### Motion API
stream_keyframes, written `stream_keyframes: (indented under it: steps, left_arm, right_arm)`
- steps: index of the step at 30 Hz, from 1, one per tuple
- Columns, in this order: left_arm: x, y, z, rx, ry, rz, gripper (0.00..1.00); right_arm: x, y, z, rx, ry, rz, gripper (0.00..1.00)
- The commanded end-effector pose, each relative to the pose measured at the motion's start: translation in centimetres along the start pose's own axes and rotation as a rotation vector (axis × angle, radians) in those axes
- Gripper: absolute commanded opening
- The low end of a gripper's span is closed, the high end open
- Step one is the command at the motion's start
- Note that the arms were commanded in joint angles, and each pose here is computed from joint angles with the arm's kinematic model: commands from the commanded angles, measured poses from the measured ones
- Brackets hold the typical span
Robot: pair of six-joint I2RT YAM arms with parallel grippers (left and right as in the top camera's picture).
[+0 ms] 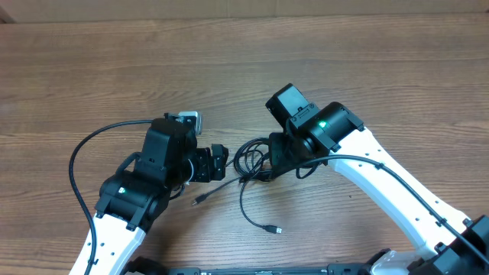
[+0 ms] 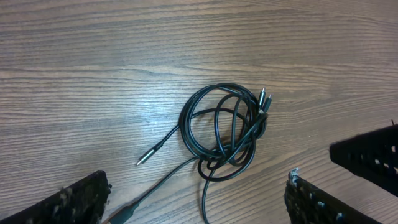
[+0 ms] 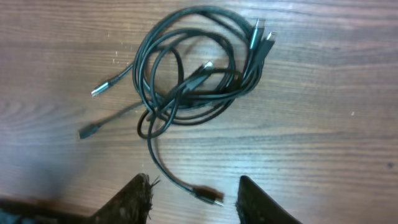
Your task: Untangle cables
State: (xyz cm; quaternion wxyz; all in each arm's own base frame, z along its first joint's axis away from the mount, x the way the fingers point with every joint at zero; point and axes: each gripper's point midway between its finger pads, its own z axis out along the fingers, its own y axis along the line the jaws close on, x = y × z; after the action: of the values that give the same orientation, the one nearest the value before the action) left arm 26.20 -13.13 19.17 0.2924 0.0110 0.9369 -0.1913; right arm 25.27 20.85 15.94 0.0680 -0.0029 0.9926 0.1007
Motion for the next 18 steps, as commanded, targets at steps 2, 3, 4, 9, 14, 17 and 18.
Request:
stream_keyframes:
  steps: [2,3,4,9,14,17,18]
  left_arm:
    - [-0.3,-0.2,-0.1,-0.001,-0.011,0.01,0.9]
    - [-0.3,-0.2,-0.1,-0.001,-0.012,0.01,0.9]
    - [-0.3,-0.2,-0.1,-0.001,-0.011,0.01,0.89]
    - [-0.3,-0.2,-0.1,-0.001,-0.011,0.01,0.9]
    - [-0.4,-0.2,-0.1,0.0,-0.015,0.011,0.9]
    - [-0.5,-0.2,-0.1,0.001,-0.017,0.011,0.9]
    - [-0.5,-0.2,-0.1,0.001,-0.017,0.011,0.9]
  right_arm:
    - [-0.7,0.0,0.0,0.002,-0.05,0.16,0.52]
    - [-0.7,-0.1,0.5,0.0,-0.05,0.194,0.52]
    - [-0.6,-0.1,0.9,0.0,-0.048,0.227,0.52]
    - [0.6,-0.7,4.5,-0.005,-0.021,0.397,0.5]
    - [1.5,0.7,7.8,-0.123,0.01,0.417,0.47]
    - [1.6,1.4,8.7,-0.179,0.018,0.41,0.48]
    - [1.6,1.5,8.8,-0.186,0.02,0.418,0.48]
